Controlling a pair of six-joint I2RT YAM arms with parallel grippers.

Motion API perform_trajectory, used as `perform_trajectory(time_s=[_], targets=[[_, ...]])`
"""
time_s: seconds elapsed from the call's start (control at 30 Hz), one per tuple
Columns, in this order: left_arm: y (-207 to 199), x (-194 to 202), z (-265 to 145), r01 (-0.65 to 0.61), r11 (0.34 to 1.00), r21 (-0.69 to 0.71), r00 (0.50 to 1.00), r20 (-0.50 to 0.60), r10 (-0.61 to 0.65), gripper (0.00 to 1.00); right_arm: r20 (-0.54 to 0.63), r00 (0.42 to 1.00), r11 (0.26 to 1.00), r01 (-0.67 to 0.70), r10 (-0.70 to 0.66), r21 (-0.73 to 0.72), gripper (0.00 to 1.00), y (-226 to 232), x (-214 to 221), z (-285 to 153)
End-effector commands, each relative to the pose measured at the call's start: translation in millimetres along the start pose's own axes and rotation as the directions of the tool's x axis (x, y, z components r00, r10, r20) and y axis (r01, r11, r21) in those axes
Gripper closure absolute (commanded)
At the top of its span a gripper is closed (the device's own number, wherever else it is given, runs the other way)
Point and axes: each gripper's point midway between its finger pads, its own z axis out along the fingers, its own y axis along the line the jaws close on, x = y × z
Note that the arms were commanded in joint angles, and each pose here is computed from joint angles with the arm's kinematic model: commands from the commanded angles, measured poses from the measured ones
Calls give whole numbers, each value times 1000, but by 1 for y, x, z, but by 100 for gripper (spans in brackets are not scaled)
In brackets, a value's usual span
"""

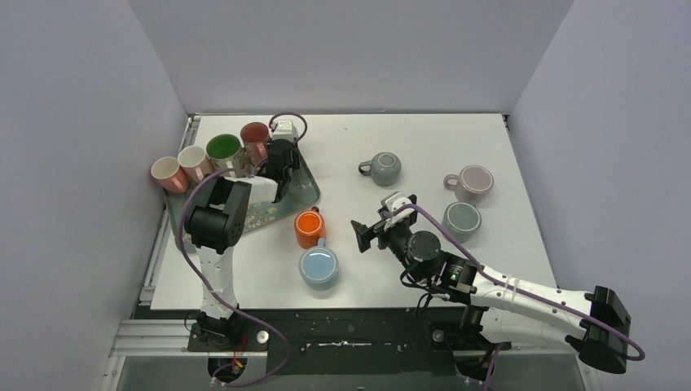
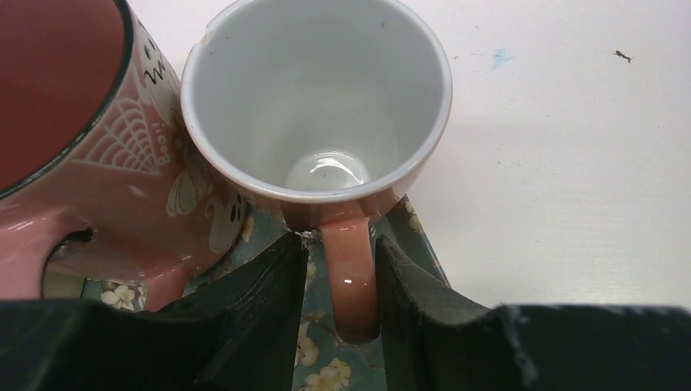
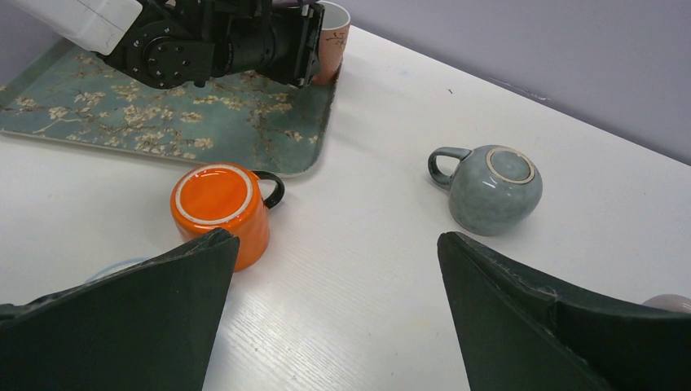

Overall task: Turn the mug right side up
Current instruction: Place the cup on the tray.

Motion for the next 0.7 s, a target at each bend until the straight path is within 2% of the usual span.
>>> perform_trajectory(time_s=[0.0,0.17,0.37,0.67], targets=[[-3,-35,10,59,998,-19,995,86,-57,67,43,999,1000,-21,20,13,0,-3,-22,3],[-5,-46,13,65,998,-19,993,104,-62,69,38,999,1000,-22,21,17,0,-3,-22,3],[-13,-71,1,67,998,16,991,119,-68,51,18,997,998,-69,69,7,0,1,-17,3],[-40,-122,-48,111,981,159,990,73,-124,37,-43,988,989,-148,149,25,0,5,-1,4]])
